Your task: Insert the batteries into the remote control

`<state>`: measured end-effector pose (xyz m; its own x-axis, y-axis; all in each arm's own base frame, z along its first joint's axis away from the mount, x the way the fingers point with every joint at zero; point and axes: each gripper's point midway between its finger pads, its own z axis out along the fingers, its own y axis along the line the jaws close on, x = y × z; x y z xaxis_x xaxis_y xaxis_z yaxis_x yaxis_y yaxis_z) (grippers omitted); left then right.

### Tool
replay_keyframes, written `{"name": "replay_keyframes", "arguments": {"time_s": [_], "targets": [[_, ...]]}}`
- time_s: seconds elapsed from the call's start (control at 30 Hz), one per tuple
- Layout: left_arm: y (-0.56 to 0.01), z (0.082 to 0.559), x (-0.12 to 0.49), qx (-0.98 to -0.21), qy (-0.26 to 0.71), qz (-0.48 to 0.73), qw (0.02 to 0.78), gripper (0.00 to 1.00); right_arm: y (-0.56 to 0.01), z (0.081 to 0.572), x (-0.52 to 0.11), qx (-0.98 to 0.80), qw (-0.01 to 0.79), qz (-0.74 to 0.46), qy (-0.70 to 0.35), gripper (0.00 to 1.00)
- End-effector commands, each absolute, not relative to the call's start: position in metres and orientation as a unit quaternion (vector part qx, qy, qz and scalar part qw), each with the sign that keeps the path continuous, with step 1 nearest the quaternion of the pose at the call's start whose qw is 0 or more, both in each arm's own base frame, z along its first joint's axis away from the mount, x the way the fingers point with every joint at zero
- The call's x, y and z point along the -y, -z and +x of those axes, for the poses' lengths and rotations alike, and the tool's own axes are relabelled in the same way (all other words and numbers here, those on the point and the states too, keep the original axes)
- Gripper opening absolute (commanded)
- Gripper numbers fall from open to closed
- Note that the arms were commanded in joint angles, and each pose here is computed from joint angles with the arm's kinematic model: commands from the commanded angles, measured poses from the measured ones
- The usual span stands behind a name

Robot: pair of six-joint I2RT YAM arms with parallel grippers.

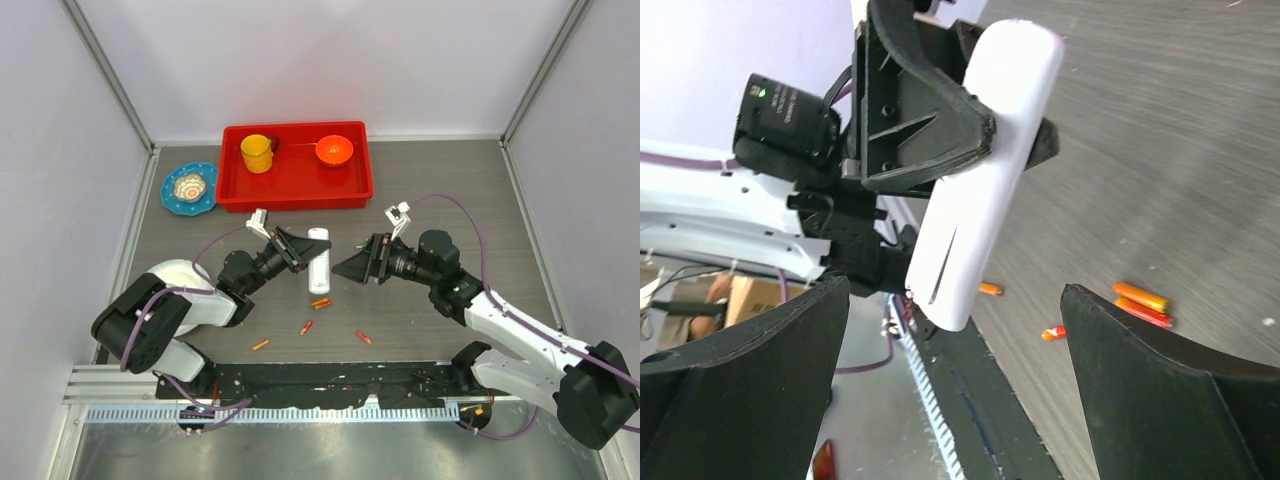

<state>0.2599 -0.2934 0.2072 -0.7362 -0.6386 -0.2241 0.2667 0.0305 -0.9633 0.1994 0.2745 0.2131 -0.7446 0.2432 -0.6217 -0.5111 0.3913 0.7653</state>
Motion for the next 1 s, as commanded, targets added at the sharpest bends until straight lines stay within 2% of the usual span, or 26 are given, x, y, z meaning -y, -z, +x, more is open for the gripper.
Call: {"name": "replay_keyframes", "arguments": {"time_s": [0.0, 0.37, 0.8, 0.97], "targets": [[-0.286, 0.241, 0.291, -0.529, 0.76, -0.067, 0.372, 0.0, -0.249, 0.187, -0.288, -0.691, 0.345, -0.123, -0.624, 0.92], [-0.289, 0.244, 0.293, -0.526, 0.761, -0.066, 0.373, 0.0, -0.226, 0.187, -0.298, -0.712, 0.31, -0.138, -0.614, 0.92], [-0.29, 0.243, 0.294, -0.527, 0.763, -0.062, 0.369, 0.0, -0.221, 0.189, -0.312, -0.716, 0.295, -0.148, -0.615, 0.85], [-0.291, 0.241, 0.294, -0.527, 0.764, -0.059, 0.367, 0.0, -0.216, 0.192, -0.321, -0.72, 0.285, -0.146, -0.615, 0.79]]}}
